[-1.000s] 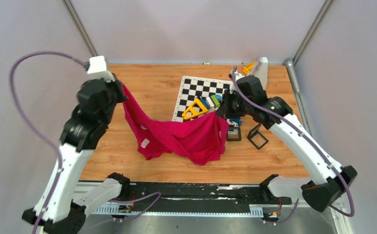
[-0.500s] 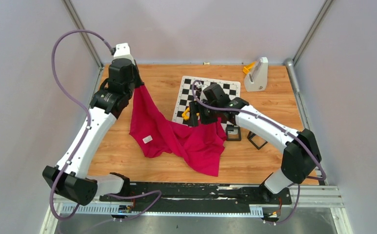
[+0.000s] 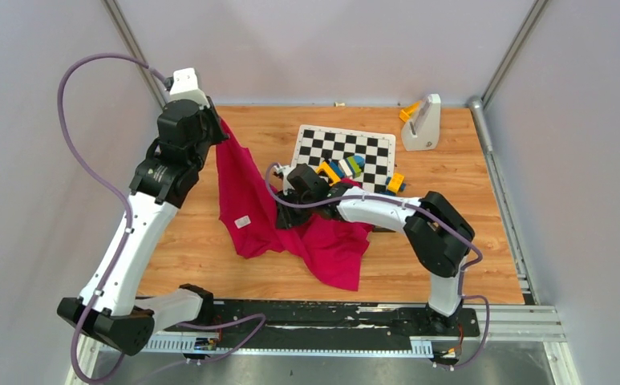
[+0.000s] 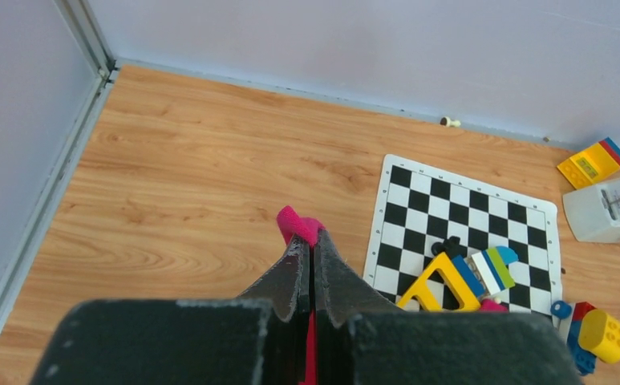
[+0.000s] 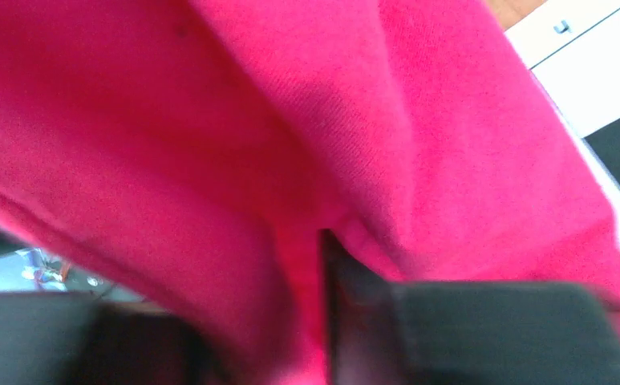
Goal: Remove the brooch from the garment
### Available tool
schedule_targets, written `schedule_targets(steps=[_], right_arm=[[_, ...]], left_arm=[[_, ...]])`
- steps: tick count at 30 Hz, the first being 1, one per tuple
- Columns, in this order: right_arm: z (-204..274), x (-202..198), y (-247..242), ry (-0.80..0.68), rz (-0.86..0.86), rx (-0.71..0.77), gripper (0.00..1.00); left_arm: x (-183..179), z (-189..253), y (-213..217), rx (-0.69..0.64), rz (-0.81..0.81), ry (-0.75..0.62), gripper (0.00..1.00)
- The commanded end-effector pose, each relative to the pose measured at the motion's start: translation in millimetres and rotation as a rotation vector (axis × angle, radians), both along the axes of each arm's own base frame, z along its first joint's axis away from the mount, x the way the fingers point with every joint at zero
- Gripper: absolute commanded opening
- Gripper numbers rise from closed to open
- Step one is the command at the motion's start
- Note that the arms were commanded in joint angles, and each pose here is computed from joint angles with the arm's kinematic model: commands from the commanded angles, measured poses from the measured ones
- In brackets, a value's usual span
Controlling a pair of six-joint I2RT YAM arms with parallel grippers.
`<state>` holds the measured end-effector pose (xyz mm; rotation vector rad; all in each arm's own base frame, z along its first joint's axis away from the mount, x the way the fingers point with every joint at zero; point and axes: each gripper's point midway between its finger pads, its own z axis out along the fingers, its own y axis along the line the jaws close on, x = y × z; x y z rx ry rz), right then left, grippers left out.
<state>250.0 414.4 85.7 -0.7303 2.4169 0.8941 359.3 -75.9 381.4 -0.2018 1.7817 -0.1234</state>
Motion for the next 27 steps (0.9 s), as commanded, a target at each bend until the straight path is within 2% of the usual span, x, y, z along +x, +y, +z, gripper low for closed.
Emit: schedule_targets(steps=[1,2,3,7,10,13,16,19,23,24,27], right_arm=[[42,7,22,-0.080,-0.006,0.131,0.11],[49,1,18,-0.081,-0.006,0.144,0.03],[58,-7,13,-0.081,0.001,0.164,0.00],[88,-70,-6,0.000,0.166,0.235,0.00],[100,-116,-25,0.031,0.267,0.214,0.00],[123,-138,-45,0.035,0.296,0.251,0.00],[146,-138,-65,0.129,0.270,0.341,0.00],[163,-137,-83,0.246,0.286,0.420,0.00],[137,-83,-110,0.276,0.066,0.387,0.00],[127,-66,-118,0.297,0.003,0.376,0.00],[98,-21,-138,0.317,-0.146,0.307,0.00]], left_arm=[[-20,29,13,-0.018,0.026,-0.057,0.00],[-26,25,17,-0.006,0.037,-0.036,0.00],[-33,25,21,-0.005,0.042,-0.035,0.00],[-69,1,31,0.003,0.040,0.044,0.00],[-96,-17,37,0.009,0.026,0.105,0.00],[-112,-20,43,0.009,0.023,0.095,0.00],[-102,-25,40,0.018,0.021,0.099,0.00],[-69,-48,9,-0.003,-0.069,0.160,0.00],[-17,-96,-40,-0.078,-0.198,0.221,0.00],[-3,-121,-50,-0.086,-0.210,0.279,0.00],[24,-153,-84,-0.110,-0.296,0.355,0.00]])
